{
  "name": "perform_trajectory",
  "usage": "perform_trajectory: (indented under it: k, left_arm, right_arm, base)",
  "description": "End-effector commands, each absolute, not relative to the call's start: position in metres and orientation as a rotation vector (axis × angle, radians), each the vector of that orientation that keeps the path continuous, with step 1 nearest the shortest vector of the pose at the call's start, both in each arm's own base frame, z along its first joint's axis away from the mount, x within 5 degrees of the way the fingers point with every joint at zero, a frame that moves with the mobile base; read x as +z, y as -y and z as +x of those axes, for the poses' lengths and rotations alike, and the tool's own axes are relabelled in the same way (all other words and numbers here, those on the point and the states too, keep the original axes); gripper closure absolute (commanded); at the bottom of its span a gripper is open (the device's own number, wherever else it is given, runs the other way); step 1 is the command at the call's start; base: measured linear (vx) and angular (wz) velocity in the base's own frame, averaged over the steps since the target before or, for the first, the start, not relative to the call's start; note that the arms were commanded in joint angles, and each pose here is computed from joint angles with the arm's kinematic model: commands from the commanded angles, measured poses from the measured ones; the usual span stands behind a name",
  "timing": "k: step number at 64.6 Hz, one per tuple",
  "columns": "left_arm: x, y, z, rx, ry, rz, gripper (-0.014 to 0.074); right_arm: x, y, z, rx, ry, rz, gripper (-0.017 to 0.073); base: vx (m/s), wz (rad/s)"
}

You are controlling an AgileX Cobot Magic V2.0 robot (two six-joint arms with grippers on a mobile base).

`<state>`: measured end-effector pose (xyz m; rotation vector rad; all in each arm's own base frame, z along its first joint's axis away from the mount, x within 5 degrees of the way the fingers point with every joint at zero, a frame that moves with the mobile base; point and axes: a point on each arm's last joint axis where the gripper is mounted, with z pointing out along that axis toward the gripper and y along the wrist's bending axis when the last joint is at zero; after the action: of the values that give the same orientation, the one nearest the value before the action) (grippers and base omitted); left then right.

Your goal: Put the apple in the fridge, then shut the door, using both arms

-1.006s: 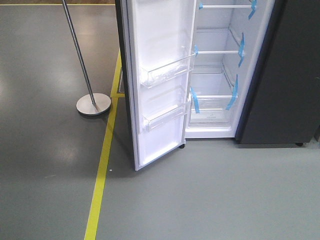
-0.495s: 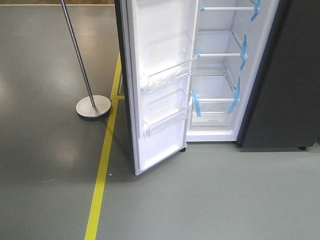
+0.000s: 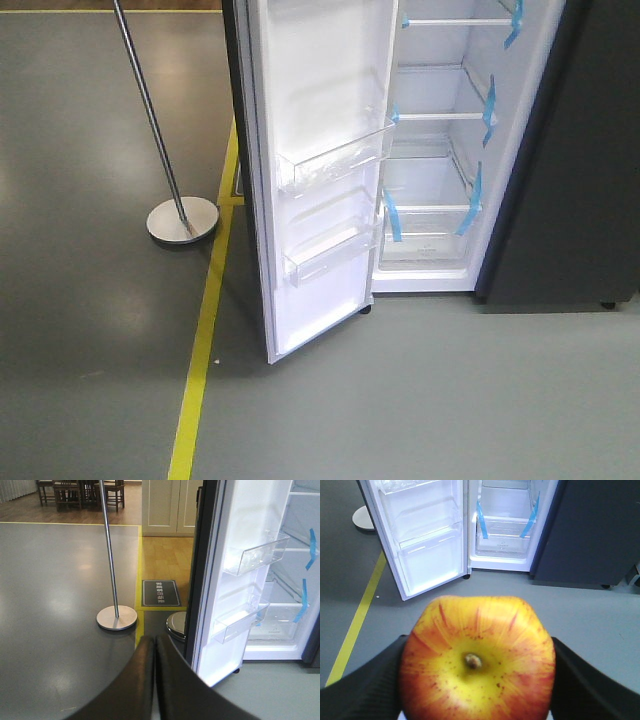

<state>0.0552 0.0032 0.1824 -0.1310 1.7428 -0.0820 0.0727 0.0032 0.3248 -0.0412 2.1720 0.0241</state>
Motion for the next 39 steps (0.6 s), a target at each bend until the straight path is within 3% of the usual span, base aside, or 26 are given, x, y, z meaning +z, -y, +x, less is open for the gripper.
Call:
perform_trajectory:
  k: [1,39]
  left_arm:
    - [0.1817,-0.0015,0.0558,-0.103,-1.689,-0.114,0.0599]
    - [0.1817,-0.0015,0.0558,-0.103,-1.689,-0.114,0.0599]
  right_arm:
    - [0.3384,-0.0023,0.0761,0.011,-2.08,-0.035,0.0372]
    - [0.3384,-0.0023,0.0761,0.011,-2.08,-0.035,0.0372]
  base:
    - [0.1,-0.01]
    - [0.1,-0.01]
